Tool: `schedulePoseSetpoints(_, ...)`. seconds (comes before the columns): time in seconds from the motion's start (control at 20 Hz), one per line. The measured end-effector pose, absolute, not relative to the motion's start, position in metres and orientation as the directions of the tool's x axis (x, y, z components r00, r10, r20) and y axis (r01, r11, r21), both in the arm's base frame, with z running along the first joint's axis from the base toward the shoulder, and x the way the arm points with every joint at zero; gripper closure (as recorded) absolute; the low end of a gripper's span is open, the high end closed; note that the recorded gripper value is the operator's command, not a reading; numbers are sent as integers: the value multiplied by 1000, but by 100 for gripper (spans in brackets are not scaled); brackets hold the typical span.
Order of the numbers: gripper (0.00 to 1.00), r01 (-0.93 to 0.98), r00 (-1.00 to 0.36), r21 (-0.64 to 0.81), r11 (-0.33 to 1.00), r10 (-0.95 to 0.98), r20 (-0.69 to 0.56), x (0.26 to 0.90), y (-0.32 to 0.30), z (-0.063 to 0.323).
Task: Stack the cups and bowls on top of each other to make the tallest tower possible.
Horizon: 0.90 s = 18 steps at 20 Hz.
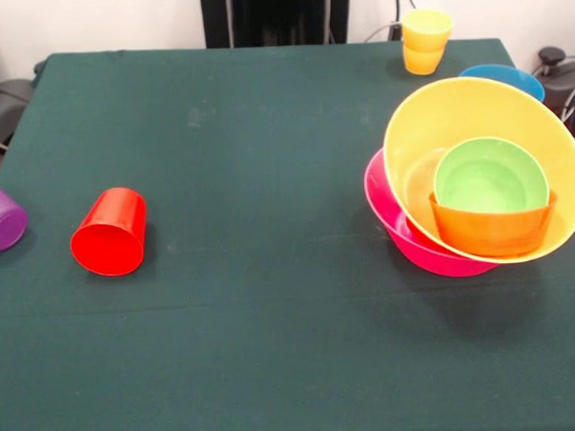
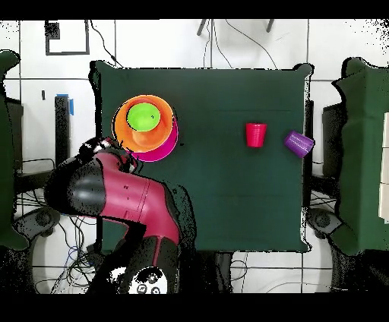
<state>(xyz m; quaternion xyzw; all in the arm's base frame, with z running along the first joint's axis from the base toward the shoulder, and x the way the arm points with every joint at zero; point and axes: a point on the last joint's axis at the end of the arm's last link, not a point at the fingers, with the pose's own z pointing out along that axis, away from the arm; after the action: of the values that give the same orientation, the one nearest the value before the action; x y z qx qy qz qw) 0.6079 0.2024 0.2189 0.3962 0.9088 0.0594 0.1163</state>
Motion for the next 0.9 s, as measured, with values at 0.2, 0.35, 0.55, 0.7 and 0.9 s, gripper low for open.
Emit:
schedulePoseSetpoints(0.2,0,705,-660,194,682,731,-173,599,204,212)
schedulePoseSetpoints(0.35,0,704,-662,188,685,729,-176,592,206,207)
schedulePoseSetpoints(0.55,0,703,-668,175,689,724,-172,583,210,197)
schedulePoseSetpoints(0.7,0,706,-667,163,689,725,-174,578,209,187)
schedulePoseSetpoints(0.9,0,710,-661,157,687,726,-190,573,206,173)
